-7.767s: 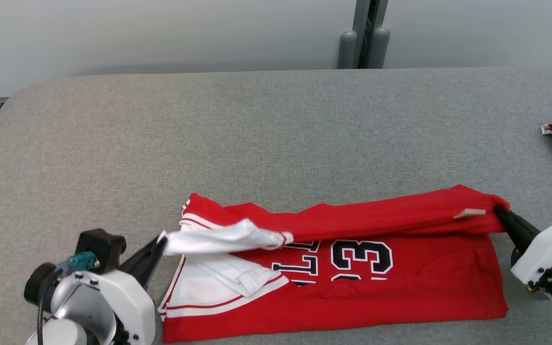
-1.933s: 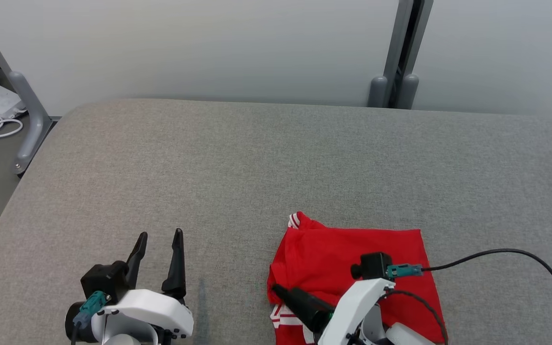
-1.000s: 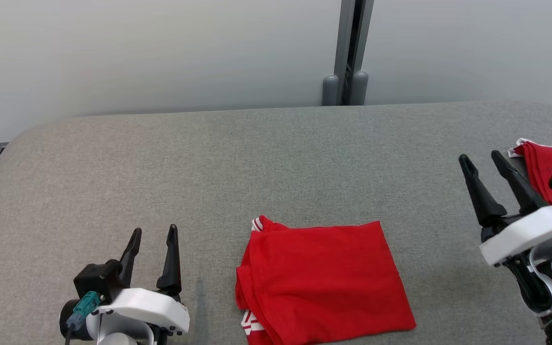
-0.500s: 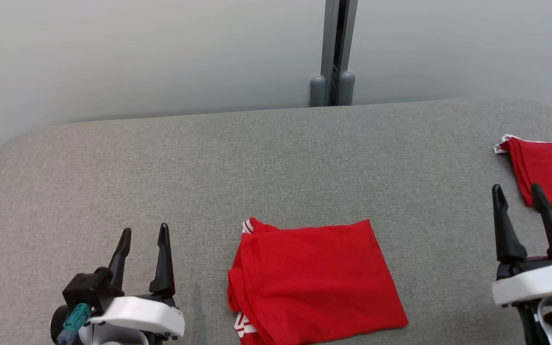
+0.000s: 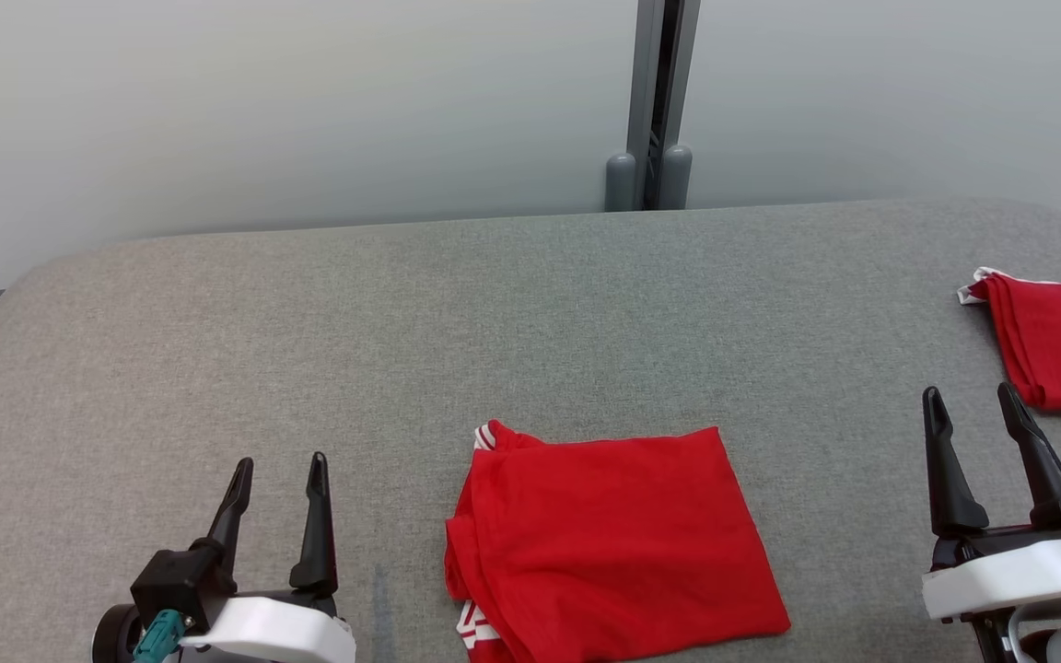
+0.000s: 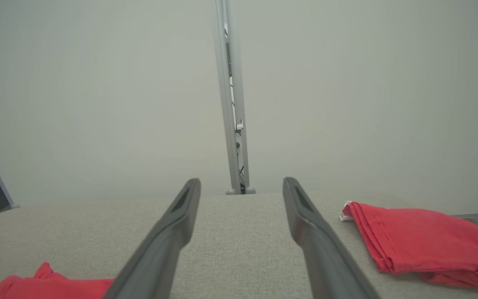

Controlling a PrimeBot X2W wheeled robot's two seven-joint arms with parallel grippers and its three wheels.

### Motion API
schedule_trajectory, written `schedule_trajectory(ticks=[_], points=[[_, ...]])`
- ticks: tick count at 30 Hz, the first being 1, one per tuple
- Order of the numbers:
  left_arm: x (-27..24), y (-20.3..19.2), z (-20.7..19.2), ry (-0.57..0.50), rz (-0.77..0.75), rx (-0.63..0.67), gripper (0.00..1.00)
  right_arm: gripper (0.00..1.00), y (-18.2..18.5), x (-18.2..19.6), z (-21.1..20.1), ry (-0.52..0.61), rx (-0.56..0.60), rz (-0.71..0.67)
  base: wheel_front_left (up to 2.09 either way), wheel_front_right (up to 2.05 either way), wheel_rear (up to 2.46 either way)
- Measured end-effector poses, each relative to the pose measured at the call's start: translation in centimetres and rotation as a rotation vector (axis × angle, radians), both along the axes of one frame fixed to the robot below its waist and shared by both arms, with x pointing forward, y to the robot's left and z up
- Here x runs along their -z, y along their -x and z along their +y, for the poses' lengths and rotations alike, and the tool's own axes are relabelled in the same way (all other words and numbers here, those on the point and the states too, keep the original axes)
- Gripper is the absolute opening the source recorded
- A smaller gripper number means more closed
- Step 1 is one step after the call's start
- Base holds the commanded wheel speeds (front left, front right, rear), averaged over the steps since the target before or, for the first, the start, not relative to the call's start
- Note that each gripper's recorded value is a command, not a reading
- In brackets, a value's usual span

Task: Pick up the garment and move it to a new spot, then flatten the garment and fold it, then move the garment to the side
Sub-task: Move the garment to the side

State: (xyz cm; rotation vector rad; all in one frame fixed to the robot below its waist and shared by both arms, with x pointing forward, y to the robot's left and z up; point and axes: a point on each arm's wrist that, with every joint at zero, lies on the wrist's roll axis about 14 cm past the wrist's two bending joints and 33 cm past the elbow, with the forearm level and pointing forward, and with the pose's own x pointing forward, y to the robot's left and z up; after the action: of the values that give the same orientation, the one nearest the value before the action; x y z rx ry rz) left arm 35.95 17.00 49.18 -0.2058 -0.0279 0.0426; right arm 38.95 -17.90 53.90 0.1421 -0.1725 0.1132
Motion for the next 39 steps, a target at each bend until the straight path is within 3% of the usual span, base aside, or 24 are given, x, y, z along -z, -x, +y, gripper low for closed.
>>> schedule_trajectory(ticks=[39], points=[[-0.13, 0.08, 0.17, 0.003, -0.003, -0.014, 1.00, 1.00, -0.30, 0.55, 0.84, -0.010, -0.017, 0.015, 0.00, 0.00, 0.00]])
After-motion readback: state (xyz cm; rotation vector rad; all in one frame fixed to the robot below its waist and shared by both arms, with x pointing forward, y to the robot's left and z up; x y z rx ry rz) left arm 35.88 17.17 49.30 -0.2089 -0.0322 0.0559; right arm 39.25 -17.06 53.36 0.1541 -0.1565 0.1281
